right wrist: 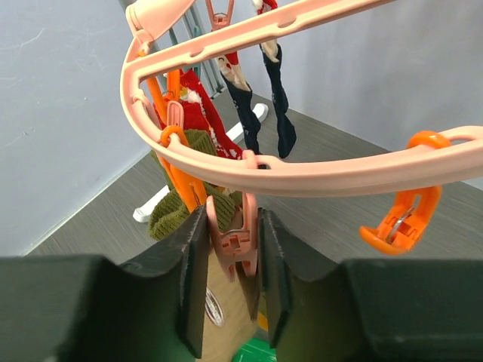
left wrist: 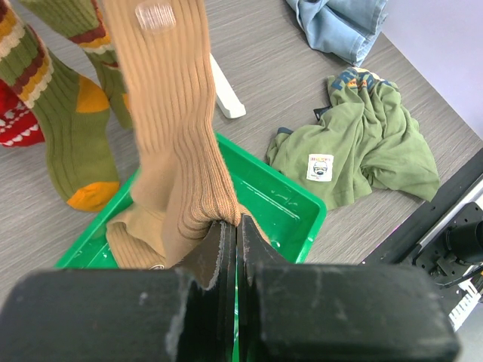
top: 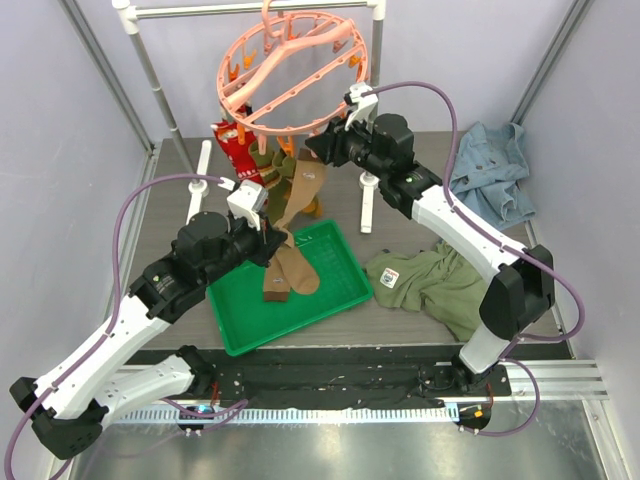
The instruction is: Remove the socks clipped to the hanger
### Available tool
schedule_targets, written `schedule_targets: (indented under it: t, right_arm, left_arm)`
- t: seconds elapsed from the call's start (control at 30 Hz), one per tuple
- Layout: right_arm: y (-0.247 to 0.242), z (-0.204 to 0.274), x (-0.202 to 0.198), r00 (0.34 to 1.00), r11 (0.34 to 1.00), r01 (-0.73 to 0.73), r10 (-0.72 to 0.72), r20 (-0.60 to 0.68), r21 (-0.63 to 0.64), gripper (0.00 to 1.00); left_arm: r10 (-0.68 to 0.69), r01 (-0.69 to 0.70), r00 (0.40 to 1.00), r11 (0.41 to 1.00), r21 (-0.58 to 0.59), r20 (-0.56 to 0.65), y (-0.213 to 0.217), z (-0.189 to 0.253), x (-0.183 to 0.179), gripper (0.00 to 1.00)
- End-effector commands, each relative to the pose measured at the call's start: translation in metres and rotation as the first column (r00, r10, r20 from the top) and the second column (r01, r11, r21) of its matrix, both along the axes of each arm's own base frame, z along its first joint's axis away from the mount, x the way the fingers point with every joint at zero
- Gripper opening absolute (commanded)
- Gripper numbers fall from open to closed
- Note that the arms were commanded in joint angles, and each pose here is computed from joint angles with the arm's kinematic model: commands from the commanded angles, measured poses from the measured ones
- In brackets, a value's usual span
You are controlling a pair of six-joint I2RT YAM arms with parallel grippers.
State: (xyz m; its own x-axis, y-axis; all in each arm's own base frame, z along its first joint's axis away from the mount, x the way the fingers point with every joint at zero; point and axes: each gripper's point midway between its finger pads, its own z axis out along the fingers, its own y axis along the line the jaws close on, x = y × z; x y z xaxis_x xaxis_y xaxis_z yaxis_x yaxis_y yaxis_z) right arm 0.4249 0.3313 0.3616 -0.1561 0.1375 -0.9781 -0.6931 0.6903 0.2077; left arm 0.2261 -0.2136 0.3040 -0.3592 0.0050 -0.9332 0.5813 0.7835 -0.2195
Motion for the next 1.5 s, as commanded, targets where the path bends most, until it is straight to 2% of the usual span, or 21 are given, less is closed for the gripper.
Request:
schedule_targets:
  t: [0.0,0.1,0.23,0.37,0.47,0.67,0.97,1.1,1.17,1.27,1.47]
  right_arm:
    - [-0.001,0.031,0.005,0.998,0.998,0.014,-0.018,0.061,0.063,0.25]
    - [-0.001,0.028,0.006,0.999,0.998,0.007,-0.01,0.05,0.07,0.15]
    - [-0.002,0.026,0.005,0.999,0.997,-0.001,-0.002,0.041,0.074,0.13]
    - [-0.005,0.027,0.003,0.999,0.996,0.003,-0.006,0.034,0.085,0.25]
    - [-0.007,0.03,-0.002,1.0,0.995,0.006,-0.008,0.023,0.102,0.48]
    - [-0.016,0.026,-0.016,1.0,0.994,0.013,-0.013,-0.006,0.108,0.66]
    - [-0.047,-0.018,-0.052,0.994,0.998,0.058,-0.055,-0.095,0.033,0.8]
    - [-0.063,-0.037,-0.076,0.99,0.998,0.062,-0.06,-0.125,0.014,0.81]
    - [-0.073,-0.03,-0.09,0.991,0.997,0.072,-0.067,-0.115,0.033,0.81]
    - [-0.084,-0.04,-0.107,0.989,0.996,0.082,-0.076,-0.125,0.043,0.81]
    - [-0.099,-0.032,-0.121,0.992,0.994,0.1,-0.097,-0.083,0.044,0.81]
  left_arm:
    - [0.009,-0.008,1.0,1.0,-0.023,0.021,0.001,0.009,0.0,0.0]
    - [0.017,-0.017,1.0,1.0,-0.014,0.015,0.002,0.007,0.002,0.0]
    - [0.021,-0.021,1.0,1.0,-0.013,0.018,0.003,0.008,0.002,0.0]
    - [0.026,-0.026,1.0,1.0,-0.009,0.015,0.004,0.007,0.002,0.0]
    - [0.028,-0.028,0.999,1.0,-0.007,0.017,0.004,0.007,0.003,0.0]
    - [0.03,-0.03,0.999,0.999,-0.011,0.021,0.005,0.008,0.002,0.0]
    - [0.034,-0.034,0.999,0.999,0.004,0.01,0.005,0.003,0.004,0.0]
    - [0.03,-0.03,1.0,1.0,0.01,0.0,0.002,-0.002,0.006,0.0]
    - [0.033,-0.033,0.999,0.999,0.019,-0.019,0.0,-0.007,0.008,0.03]
    - [0.037,-0.034,0.998,0.998,0.049,-0.057,-0.006,-0.02,0.013,0.07]
    - [-0.014,0.037,0.985,0.991,0.13,-0.175,-0.025,-0.054,0.016,0.14]
